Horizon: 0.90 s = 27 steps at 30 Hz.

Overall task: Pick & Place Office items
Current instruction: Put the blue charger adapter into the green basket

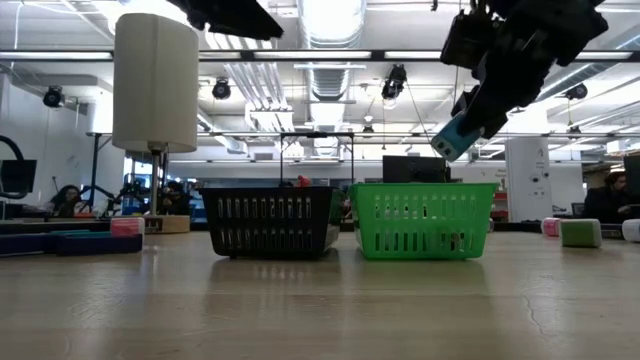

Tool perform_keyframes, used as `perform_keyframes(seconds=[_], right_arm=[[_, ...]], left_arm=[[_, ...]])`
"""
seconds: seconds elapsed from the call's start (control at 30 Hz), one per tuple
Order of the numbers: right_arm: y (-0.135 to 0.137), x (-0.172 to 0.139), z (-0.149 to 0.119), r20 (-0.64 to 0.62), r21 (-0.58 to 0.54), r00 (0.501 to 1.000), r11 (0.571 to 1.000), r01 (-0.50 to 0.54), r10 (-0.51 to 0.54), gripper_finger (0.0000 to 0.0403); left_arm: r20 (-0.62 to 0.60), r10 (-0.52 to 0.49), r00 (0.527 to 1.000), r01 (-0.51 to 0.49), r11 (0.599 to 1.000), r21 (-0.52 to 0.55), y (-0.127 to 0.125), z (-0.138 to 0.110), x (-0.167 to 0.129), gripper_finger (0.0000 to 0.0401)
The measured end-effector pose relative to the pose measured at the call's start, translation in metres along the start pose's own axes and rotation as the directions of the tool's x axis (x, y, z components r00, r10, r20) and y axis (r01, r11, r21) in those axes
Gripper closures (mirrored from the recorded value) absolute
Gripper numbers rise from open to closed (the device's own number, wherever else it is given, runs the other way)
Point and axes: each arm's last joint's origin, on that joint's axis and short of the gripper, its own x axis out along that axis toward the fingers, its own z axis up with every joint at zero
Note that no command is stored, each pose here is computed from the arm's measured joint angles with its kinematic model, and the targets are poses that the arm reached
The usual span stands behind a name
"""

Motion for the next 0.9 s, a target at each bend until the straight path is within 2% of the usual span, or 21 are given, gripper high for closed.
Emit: perform_keyframes(seconds=[0.1, 0.23, 0.57, 0.73, 0.9], right_arm=[[0.002, 0.000, 0.001, 0.006, 0.003, 0.999, 0.999, -0.050, 0.050, 0.0252], [0.002, 0.000, 0.003, 0.013, 0.031, 0.998, 0.998, -0.060, 0.060, 0.0252], [0.003, -0.001, 0.004, 0.014, 0.084, 0.998, 0.995, -0.061, 0.060, 0.0252], [0.002, 0.004, 0.003, -0.007, 0.097, 0.998, 0.993, -0.060, 0.061, 0.0252], [0.003, 0.031, 0.007, -0.108, 0.087, 0.992, 0.994, -0.059, 0.069, 0.0252]], left_arm=[[0.047, -0.064, 0.997, 0.065, 0.997, -0.029, 0.005, -0.005, -0.009, 0.0117], [0.154, -0.128, 0.980, 0.140, 0.988, -0.071, 0.012, -0.012, -0.018, 0.0117], [0.339, -0.170, 0.925, 0.233, 0.960, -0.154, 0.029, -0.030, -0.039, 0.0117], [0.375, -0.194, 0.907, 0.269, 0.949, -0.162, 0.030, -0.034, -0.043, 0.0117], [0.376, -0.195, 0.906, 0.273, 0.948, -0.165, 0.031, -0.034, -0.043, 0.0117]])
